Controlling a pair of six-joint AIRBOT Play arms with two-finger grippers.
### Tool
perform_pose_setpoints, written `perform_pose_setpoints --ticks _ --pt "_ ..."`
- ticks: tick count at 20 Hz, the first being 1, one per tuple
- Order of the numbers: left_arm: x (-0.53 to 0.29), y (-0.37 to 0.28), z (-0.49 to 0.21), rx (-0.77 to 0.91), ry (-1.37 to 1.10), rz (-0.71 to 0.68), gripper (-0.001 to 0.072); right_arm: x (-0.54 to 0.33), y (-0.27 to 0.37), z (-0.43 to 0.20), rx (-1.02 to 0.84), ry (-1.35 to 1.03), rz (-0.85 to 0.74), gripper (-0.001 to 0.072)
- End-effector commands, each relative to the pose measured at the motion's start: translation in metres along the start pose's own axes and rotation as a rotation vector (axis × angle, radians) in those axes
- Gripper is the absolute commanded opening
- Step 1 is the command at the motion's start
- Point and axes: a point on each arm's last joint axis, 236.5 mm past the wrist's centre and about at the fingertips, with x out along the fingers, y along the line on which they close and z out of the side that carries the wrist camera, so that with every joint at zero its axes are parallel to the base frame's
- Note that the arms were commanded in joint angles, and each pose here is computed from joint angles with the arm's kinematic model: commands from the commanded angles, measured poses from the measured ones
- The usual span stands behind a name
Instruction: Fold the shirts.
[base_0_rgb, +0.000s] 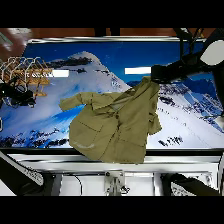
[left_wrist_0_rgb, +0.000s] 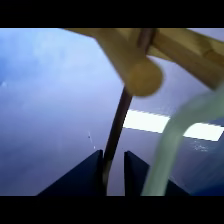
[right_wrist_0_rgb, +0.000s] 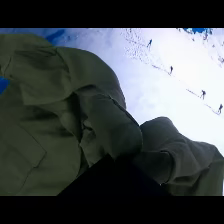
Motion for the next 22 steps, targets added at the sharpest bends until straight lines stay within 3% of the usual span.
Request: perform_pose_setpoints --ticks 1,4,11,22 --pt "0.000 0.000 0.000 0.029 0.000 -0.002 0.0140 0.000 0.000 0.000 0.000 0.000 0.000 0.0081" --pt "0.000 -0.001 0.001 0.043 -0.001 -0.001 0.0060 0.000 0.000 0.000 -0.001 0.000 0.000 0.0081" --pt "-0.013 -0.013 0.000 0.073 -0.001 -0.004 0.0058 0.000 0.000 0.000 -0.033 0.000 0.000 0.0081" --pt "-0.102 -0.049 0.026 0.133 -0.129 0.048 0.0054 0.000 0.002 0.000 -0.090 0.000 0.009 0.0081"
